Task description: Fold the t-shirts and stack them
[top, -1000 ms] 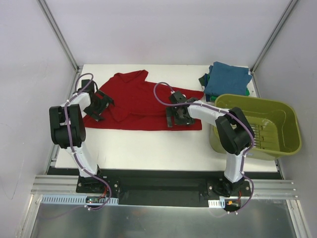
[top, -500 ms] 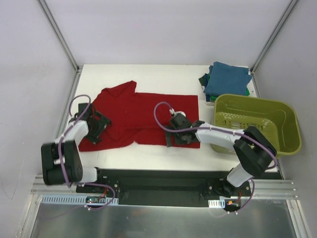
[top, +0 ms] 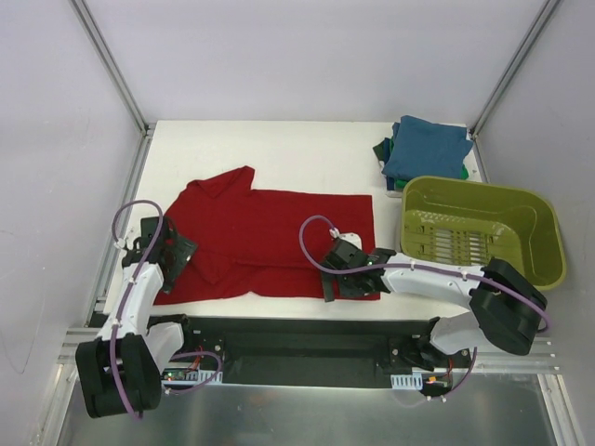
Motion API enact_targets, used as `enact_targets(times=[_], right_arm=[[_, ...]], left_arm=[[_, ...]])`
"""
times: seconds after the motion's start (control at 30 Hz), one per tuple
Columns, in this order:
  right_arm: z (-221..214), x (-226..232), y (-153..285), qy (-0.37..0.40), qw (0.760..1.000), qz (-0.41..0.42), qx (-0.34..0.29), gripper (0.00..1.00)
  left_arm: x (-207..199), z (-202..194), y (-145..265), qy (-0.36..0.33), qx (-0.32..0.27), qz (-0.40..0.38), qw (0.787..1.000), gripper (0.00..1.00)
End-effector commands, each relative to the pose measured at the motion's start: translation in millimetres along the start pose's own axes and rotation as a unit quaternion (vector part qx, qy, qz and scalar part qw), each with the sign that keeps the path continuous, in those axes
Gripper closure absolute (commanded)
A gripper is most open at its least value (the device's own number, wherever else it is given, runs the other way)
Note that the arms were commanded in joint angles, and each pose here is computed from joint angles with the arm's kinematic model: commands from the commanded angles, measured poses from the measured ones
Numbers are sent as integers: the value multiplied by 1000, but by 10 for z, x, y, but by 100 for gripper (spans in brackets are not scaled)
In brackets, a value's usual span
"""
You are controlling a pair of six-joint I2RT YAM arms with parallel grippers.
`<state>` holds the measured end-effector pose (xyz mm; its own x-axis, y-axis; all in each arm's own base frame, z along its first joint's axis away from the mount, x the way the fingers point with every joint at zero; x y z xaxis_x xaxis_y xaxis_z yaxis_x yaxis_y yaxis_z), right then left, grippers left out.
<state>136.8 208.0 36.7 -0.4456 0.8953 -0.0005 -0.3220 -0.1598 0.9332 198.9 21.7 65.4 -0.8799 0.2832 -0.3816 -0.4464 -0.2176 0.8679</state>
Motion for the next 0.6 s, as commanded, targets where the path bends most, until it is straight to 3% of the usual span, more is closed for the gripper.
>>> enact_targets(times=[0.0, 0.27, 0.43, 0.57], right_arm=[[-186, -130, 17, -19, 1000, -19, 9, 1], [-156, -281, 6, 5, 998, -54, -11, 1], [-135, -297, -12, 22, 998, -61, -8, 0], [-75, -275, 49, 27, 998, -51, -20, 0]], left_arm=[[119, -6, -70, -10, 10, 52, 999, 1], [170, 48, -223, -21, 1, 97, 995, 1], [18, 149, -296, -36, -17, 72, 997, 1], [-167, 125, -325, -47, 4, 36, 998, 1]])
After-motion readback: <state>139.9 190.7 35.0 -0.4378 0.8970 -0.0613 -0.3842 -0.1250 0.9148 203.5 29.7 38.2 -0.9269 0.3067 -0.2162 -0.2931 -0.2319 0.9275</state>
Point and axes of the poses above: each gripper's point midway between its finger pads, its own y axis back along the fingers, its own x axis along the line the jaws close on, z = x × y, the point moved 2 cm from there along y, back along the fingers, and after that the axes turned 13 degrees about y, right-handed, at the moved point
